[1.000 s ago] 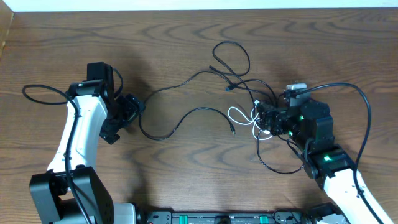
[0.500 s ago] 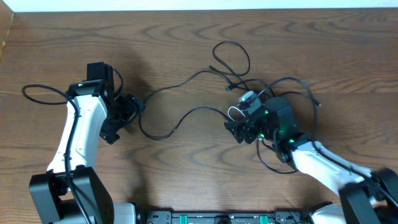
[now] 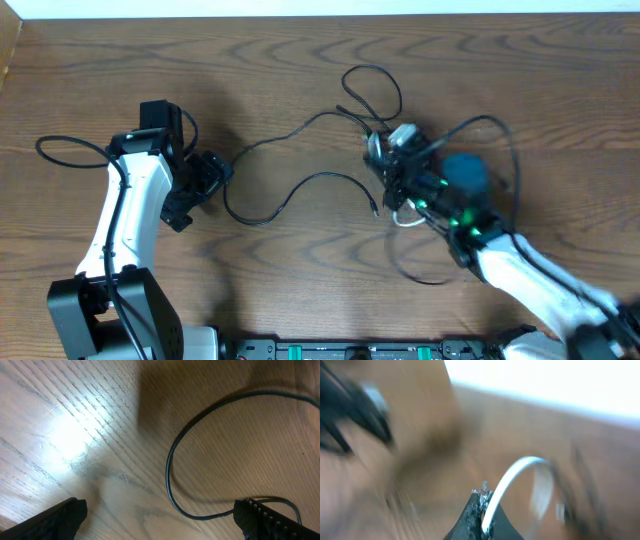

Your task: Untangle cables

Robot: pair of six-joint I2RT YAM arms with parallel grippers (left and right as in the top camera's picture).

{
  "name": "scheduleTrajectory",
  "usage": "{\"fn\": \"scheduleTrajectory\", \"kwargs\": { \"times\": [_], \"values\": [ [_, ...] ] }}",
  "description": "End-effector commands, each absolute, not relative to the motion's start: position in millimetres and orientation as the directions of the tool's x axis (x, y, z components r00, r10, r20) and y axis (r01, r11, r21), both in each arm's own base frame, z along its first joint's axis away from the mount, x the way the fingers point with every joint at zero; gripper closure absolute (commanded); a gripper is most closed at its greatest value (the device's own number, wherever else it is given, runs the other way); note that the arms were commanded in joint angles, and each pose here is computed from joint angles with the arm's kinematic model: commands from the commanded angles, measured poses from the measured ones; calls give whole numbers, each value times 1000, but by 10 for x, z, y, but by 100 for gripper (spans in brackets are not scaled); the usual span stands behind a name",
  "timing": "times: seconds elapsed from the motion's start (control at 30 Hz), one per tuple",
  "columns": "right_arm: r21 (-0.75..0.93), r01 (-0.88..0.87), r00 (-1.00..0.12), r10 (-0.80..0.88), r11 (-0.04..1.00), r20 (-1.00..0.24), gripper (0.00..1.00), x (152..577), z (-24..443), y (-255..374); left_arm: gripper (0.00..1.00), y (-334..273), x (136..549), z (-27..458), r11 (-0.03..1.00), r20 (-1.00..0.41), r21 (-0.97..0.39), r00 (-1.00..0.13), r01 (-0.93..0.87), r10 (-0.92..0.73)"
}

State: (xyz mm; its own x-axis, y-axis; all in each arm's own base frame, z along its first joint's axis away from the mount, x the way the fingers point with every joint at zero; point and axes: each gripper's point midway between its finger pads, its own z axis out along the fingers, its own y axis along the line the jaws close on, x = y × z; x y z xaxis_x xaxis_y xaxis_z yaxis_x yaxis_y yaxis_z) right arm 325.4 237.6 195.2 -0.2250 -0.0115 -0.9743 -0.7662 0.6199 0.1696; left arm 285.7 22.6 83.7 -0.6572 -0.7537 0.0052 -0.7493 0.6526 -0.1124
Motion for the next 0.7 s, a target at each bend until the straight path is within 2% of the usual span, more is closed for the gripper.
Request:
{"fn": "scheduleTrajectory", "kwargs": {
  "times": [0.0, 0.03, 0.1, 0.27, 0.37, 0.67],
  "values": [
    [83, -807, -6, 133, 585, -991, 99, 3058, 2855, 2316, 2, 261, 2855, 840, 647, -8, -97, -649, -757, -761],
    [52, -779, 73, 173, 624, -982, 99, 3042, 3105, 2218, 2, 261, 2855, 840, 647, -8, -97, -649, -757, -761],
    [44, -719, 145, 212, 693, -967, 99, 3055, 3343, 2054, 2, 262, 2855, 840, 647, -8, -97, -649, -757, -761],
    [99, -544, 215, 252, 833, -944, 99, 3190, 3550, 1672, 2, 261, 2855, 840, 647, -8, -97, -649, -757, -761],
    [123, -481, 238, 264, 868, -935, 99, 3244, 3592, 1544, 2, 261, 2855, 840, 647, -8, -97, -649, -757, -761],
    [150, -475, 471, 395, 867, -789, 99, 2977, 4237, 1300, 2, 261, 2855, 840, 647, -8, -97, -649, -757, -761]
  ]
}}
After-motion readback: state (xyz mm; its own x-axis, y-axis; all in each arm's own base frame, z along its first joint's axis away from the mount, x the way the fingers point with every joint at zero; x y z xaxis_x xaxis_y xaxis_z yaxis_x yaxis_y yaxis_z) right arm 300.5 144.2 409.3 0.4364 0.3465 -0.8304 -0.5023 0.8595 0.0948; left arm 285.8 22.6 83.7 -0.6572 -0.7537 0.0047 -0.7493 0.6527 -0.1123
